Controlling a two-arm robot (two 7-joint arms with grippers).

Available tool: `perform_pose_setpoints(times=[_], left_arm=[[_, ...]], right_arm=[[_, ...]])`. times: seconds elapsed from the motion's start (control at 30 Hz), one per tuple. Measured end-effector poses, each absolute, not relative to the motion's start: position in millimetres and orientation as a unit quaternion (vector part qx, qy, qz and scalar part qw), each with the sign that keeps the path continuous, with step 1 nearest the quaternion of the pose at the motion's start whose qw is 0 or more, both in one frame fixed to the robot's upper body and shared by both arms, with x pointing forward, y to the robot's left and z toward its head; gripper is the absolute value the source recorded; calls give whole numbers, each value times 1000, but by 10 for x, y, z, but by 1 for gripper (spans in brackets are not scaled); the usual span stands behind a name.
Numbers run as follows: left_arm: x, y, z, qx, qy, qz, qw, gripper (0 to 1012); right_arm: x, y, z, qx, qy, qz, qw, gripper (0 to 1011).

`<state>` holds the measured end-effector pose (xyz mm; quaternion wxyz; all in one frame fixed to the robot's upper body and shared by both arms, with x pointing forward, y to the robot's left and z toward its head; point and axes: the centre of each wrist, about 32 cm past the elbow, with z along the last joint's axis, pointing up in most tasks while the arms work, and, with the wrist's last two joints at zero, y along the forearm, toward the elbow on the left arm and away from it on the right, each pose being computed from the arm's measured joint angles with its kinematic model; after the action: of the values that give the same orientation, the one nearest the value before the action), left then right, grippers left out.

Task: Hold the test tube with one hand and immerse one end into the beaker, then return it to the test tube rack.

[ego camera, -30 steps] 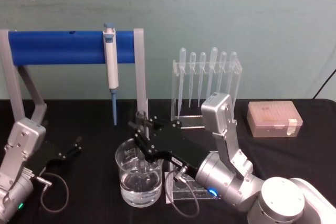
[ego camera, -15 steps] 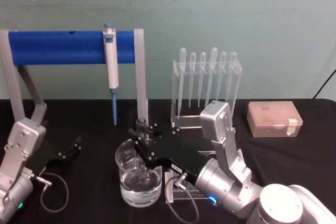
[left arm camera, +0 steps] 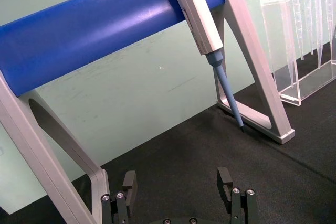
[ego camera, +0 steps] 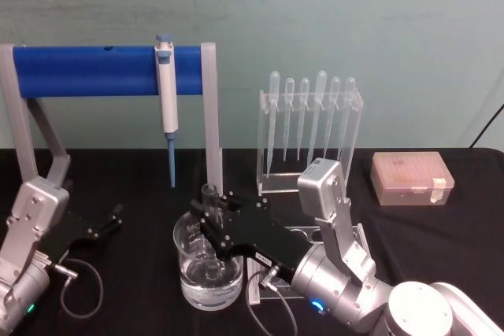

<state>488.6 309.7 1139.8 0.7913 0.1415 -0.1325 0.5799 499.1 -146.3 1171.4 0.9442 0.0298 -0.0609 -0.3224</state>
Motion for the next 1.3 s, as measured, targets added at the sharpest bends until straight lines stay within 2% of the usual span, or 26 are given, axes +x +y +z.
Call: perform_pose_setpoints(times=[1.3], left_arm=[[4886,3097,11398,142,-132,580,791,1000]], right_arm=[[4990,-1459,11717,29,-63,-323,944,225]])
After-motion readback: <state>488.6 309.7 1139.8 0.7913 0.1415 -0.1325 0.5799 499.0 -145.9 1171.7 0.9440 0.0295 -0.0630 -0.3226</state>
